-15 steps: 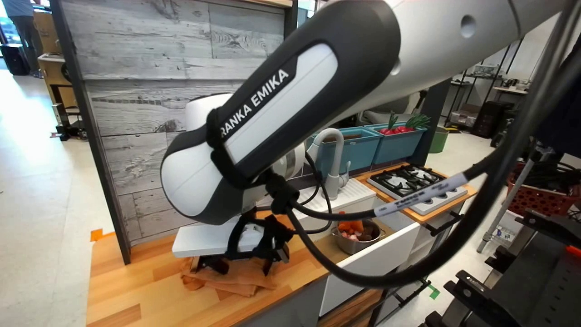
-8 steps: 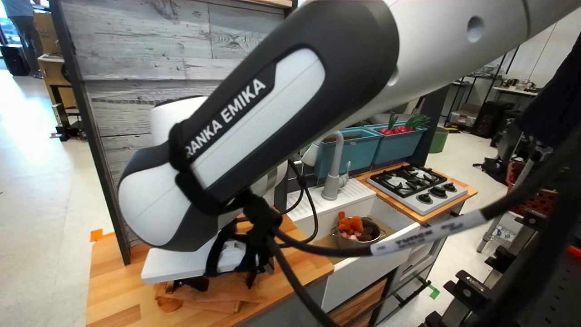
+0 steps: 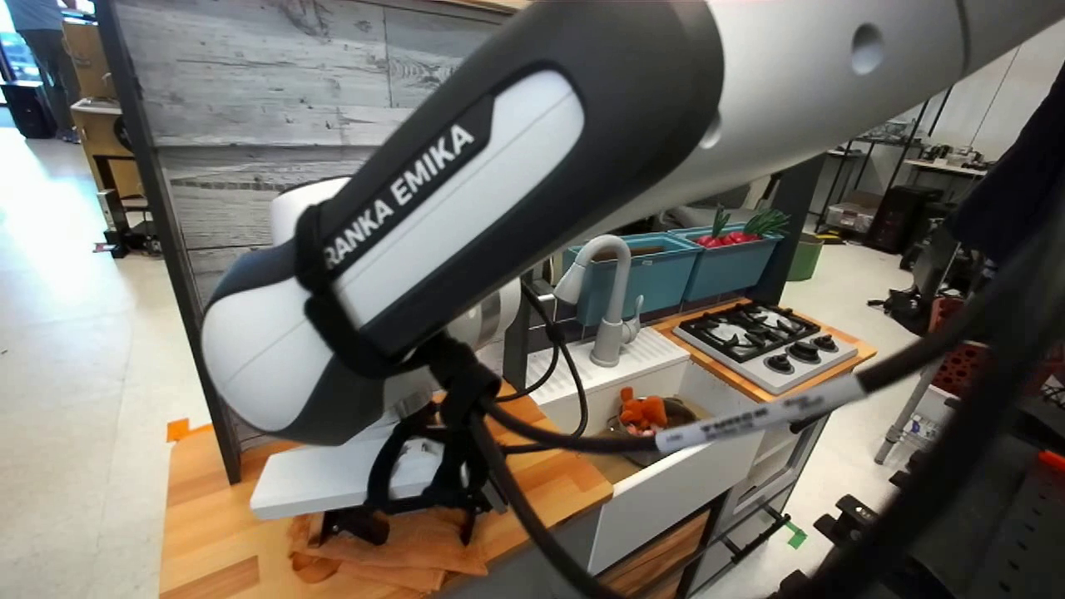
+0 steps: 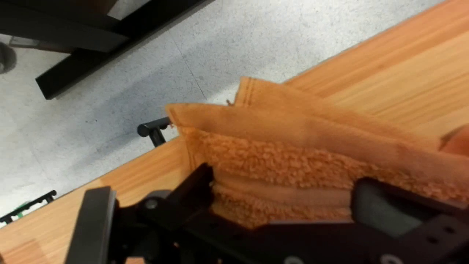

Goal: Put the toys inside the pot in the sink and then wipe the counter with the towel

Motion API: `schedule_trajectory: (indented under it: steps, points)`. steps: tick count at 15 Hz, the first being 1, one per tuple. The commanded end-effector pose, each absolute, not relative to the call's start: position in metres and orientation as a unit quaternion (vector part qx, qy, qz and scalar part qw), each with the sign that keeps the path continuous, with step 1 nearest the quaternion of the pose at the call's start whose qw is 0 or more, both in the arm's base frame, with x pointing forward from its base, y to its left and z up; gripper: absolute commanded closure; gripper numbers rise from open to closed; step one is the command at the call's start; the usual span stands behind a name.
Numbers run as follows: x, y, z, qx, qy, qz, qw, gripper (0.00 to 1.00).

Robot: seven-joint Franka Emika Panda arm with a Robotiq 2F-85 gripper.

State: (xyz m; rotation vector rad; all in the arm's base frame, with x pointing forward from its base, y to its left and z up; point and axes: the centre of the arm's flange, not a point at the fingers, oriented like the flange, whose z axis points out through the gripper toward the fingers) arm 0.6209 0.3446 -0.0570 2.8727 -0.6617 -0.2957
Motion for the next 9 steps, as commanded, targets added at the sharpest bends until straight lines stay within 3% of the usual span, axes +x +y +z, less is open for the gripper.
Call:
schedule_trajectory:
  steps: [1,4,9]
  points:
    - [0.629,0.27,-0.102,0.938,-0.289,-0.139,0.132,0.0]
    - [0.634,0.246,-0.105,0.935,-0.296,-0.136,0.142,0.0]
    - [0.602,0.292,-0.115,0.967,-0.172,-0.105,0.154,0.0]
